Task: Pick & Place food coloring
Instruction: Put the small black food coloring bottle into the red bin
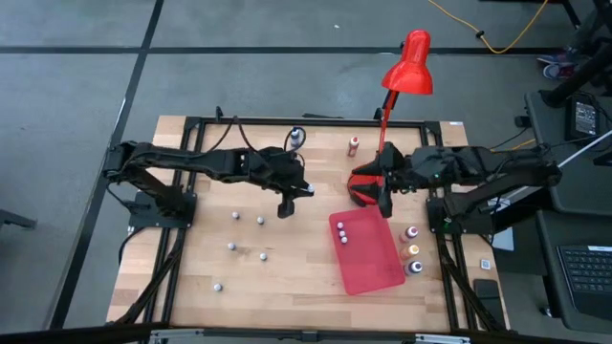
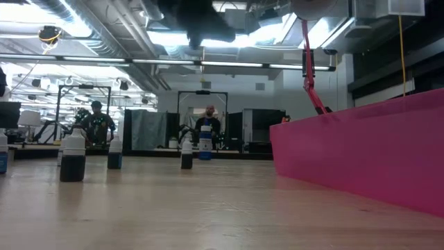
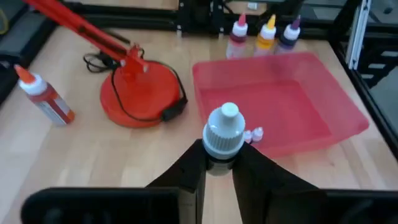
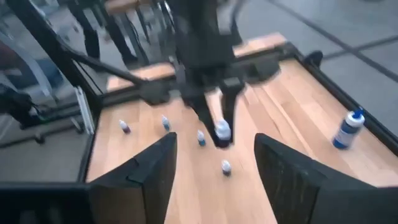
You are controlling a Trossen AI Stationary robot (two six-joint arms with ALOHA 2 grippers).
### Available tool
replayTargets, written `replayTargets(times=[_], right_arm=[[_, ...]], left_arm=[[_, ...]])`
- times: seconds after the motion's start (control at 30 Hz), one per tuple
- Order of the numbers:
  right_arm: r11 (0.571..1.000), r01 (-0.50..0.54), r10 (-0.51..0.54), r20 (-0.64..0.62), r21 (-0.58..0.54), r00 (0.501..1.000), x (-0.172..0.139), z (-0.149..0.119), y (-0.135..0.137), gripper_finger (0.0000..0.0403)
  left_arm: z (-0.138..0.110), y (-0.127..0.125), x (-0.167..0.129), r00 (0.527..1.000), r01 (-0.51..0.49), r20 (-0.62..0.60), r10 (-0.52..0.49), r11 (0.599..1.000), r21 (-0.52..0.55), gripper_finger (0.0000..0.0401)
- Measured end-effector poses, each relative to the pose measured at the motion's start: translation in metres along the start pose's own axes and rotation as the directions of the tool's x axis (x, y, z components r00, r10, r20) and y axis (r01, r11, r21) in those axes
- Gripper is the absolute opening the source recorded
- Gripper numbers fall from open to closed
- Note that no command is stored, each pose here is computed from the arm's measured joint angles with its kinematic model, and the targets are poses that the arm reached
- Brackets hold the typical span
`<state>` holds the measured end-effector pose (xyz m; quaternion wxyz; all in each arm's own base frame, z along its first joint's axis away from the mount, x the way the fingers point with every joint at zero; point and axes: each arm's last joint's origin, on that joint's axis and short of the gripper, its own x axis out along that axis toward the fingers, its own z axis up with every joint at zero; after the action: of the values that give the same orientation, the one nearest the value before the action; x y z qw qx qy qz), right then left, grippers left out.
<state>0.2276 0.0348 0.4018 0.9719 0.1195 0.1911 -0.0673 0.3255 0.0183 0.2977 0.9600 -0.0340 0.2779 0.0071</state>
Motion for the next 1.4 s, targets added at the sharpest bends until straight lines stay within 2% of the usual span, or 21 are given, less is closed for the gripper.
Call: replayTargets(times=[0.13, 0.27, 0.57, 0.83, 1.0, 1.4], right_arm=[[1.0, 0.016, -0.017, -0.09, -0.013, 0.996, 0.008, 0.014, 0.001, 0.0224], [0.999, 0.01, -0.017, -0.158, -0.041, 0.987, 0.025, 0.025, 0.003, 0.0222], [0.993, -0.065, 0.041, -0.229, -0.096, 0.973, 0.071, 0.038, 0.011, 0.0221], [0.987, -0.116, 0.076, -0.32, -0.107, 0.944, 0.109, 0.028, 0.006, 0.0213], [0.988, -0.11, 0.066, -0.354, -0.106, 0.933, 0.128, 0.02, 0.004, 0.0216], [0.987, -0.122, 0.081, -0.341, -0.101, 0.937, 0.147, 0.015, 0.006, 0.0218]], left_arm=[[0.022, -0.008, -0.013, 0.999, -0.031, 0.009, 0.032, 0.999, -0.026, 0.0055], [0.031, -0.011, -0.02, 0.999, -0.039, 0.0, 0.039, 0.998, -0.039, 0.0055], [0.027, -0.016, -0.022, 0.998, 0.001, -0.068, -0.004, 0.999, -0.05, 0.0054], [0.023, -0.025, -0.022, 0.994, 0.021, -0.108, -0.023, 1.0, -0.021, 0.0054], [0.022, -0.028, -0.022, 0.993, 0.029, -0.118, -0.03, 0.999, -0.013, 0.0054], [0.021, -0.027, -0.022, 0.992, 0.03, -0.12, -0.029, 0.999, 0.011, 0.0054]])
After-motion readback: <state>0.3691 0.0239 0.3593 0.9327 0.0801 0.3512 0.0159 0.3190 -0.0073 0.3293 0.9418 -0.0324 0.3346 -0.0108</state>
